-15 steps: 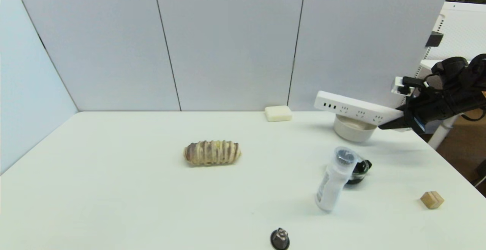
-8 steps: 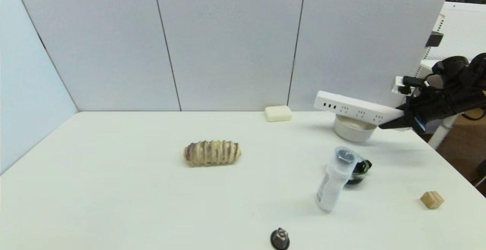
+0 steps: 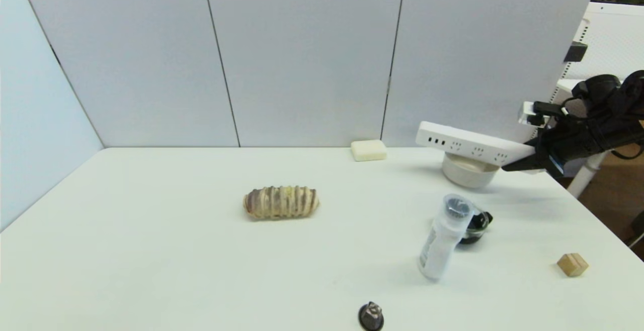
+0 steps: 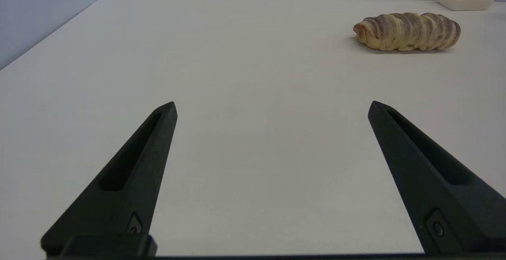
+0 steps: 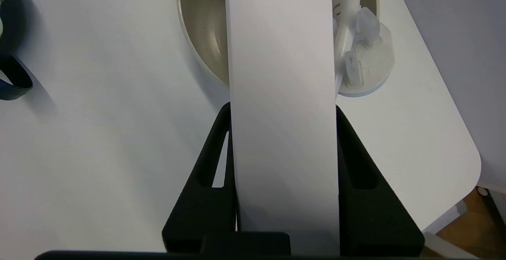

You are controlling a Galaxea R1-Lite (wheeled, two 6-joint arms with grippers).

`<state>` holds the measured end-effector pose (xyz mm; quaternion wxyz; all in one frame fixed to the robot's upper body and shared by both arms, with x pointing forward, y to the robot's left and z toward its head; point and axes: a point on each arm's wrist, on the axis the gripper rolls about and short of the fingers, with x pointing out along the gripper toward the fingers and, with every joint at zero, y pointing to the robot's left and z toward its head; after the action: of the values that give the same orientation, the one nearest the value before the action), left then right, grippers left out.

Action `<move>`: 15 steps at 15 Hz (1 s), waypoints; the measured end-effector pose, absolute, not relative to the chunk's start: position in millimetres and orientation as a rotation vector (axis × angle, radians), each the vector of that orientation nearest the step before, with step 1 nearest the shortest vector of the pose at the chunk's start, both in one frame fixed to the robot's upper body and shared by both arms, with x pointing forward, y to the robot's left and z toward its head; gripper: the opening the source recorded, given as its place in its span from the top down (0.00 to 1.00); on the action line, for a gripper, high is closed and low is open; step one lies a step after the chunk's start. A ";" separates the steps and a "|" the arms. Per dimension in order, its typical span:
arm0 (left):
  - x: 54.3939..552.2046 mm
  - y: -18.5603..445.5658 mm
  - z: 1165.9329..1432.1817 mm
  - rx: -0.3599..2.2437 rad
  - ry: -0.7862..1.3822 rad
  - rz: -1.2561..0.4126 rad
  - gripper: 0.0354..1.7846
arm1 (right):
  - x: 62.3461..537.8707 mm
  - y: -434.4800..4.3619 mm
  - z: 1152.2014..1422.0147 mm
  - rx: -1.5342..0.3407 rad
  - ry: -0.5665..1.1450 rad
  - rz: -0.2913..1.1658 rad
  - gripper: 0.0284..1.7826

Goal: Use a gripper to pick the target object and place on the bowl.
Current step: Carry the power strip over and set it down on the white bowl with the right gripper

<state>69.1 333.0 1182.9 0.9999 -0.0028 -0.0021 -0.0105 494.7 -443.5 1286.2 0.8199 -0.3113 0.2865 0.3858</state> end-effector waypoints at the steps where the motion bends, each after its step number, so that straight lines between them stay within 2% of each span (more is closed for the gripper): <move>1: 69.1 333.0 1182.9 -0.005 -0.004 -0.021 0.04 | 494.6 -443.5 1286.2 -0.661 0.612 0.821 0.66; 15: 69.1 333.0 1182.9 -0.005 -0.004 -0.022 0.04 | 491.7 -440.9 1292.6 -0.658 0.615 0.811 0.66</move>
<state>69.1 333.0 1182.9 0.9999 -0.0026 -0.0021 -0.0108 491.7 -440.9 1292.6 0.8220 -0.3090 0.2892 0.3810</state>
